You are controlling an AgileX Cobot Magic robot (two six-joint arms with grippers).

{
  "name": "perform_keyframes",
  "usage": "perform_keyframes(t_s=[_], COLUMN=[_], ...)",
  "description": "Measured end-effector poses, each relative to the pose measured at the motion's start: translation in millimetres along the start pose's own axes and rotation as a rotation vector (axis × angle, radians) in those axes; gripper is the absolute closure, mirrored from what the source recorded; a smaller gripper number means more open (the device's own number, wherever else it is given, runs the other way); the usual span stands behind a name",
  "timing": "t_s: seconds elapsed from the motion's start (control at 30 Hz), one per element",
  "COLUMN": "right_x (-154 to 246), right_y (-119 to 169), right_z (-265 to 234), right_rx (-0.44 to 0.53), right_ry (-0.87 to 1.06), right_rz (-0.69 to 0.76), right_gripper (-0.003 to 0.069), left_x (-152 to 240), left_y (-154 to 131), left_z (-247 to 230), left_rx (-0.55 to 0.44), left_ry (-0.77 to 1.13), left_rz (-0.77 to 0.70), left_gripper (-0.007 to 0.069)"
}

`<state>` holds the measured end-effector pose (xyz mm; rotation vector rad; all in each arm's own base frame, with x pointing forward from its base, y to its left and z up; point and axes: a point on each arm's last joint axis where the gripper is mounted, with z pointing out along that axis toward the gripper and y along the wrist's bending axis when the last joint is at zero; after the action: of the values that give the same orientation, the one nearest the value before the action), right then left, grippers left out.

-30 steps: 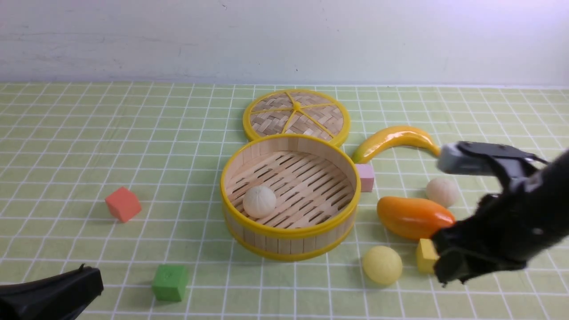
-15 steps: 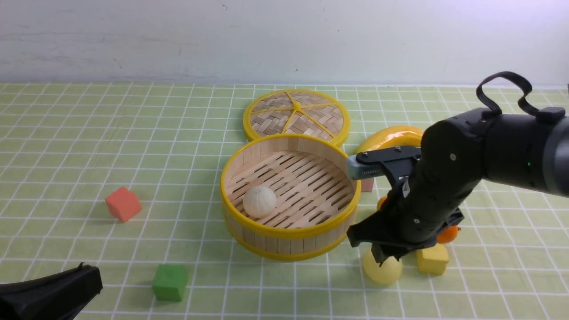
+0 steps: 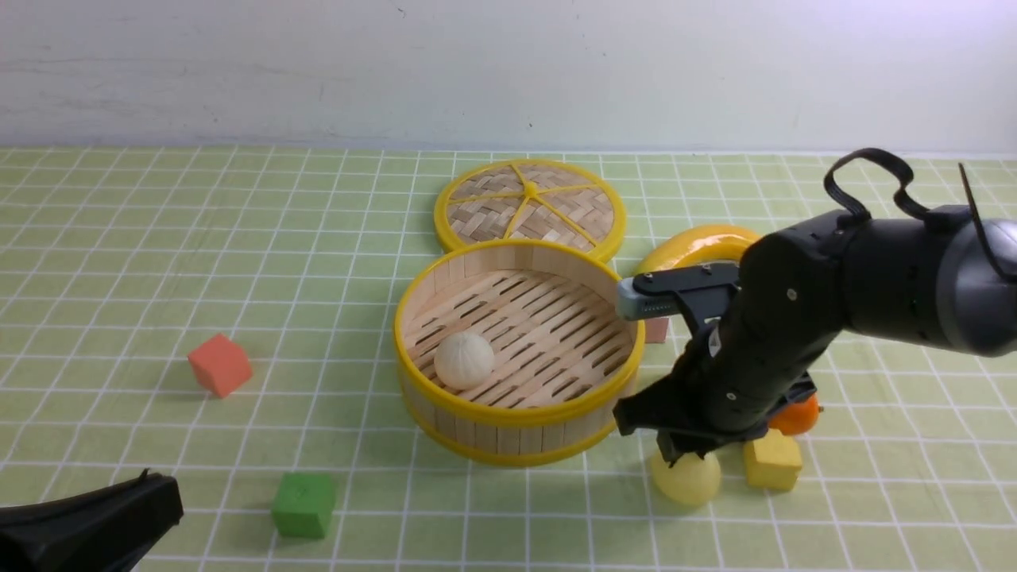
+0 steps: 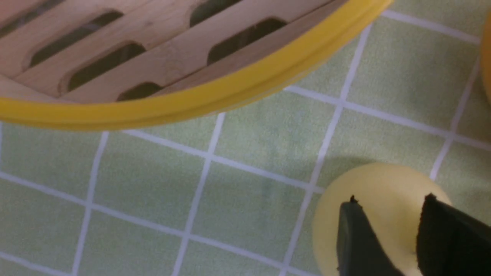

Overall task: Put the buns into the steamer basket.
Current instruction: Use the right arm to grab a steamed stuffed bun

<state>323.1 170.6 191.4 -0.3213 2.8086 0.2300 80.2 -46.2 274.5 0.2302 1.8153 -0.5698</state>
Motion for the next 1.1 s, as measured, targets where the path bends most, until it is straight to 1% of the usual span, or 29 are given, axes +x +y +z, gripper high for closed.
perform_keyframes(t_s=[0.27,0.47,0.67,0.73,0.83,0.87,0.9,0.93,0.97,1.0,1.03,1.1], right_x=[-0.8,0.0,1.0,1.1,0.2,0.4,0.4,1.0,1.0,1.2,1.9,2.8], right_y=[-0.7,-1.4,-2.4,-2.5,-2.3,-2.4,-2.4,-2.5,-2.5,-2.4,-2.4,-2.4], right_z=[-14.9,-6.0,8.1,9.9,9.9,10.0,10.0,10.1,10.1,8.8,6.1,2.5], right_rx=[-0.009,-0.003,0.005,0.006,0.006,0.007,0.007,0.008,0.008,0.009,0.009,0.010], right_ry=[-0.022,-0.002,0.024,0.027,0.025,0.029,0.029,0.036,0.036,0.042,0.047,0.053], right_rz=[0.031,0.036,0.039,0.039,0.037,0.029,0.027,0.019,0.018,0.011,0.002,-0.001], right_gripper=[0.0407,0.0371,0.0365,0.0375,0.0446,0.0491,0.0499,0.0581,0.0581,0.0639,0.0654,0.0657], left_x=[0.0,0.0,0.0,0.0,0.0,0.0,0.0,0.0,0.0,0.0,0.0,0.0], left_y=[0.0,0.0,0.0,0.0,0.0,0.0,0.0,0.1,0.1,0.1,0.1,0.1], left_z=[0.0,0.0,0.0,0.0,0.0,0.0,0.0,0.0,0.0,0.0,0.0,0.0], left_rx=[0.000,0.000,0.000,0.000,0.000,0.000,0.000,-0.001,-0.001,-0.001,-0.001,-0.001], left_ry=[0.000,0.000,0.000,0.000,0.000,0.000,0.000,0.000,0.000,0.000,0.000,0.000], left_rz=[0.000,0.000,0.000,0.000,0.001,0.001,0.001,0.002,0.002,0.002,0.002,0.002], left_gripper=[0.0635,0.0631,0.0627,0.0625,0.0623,0.0622,0.0622,0.0622,0.0622,0.0622,0.0622,0.0622])
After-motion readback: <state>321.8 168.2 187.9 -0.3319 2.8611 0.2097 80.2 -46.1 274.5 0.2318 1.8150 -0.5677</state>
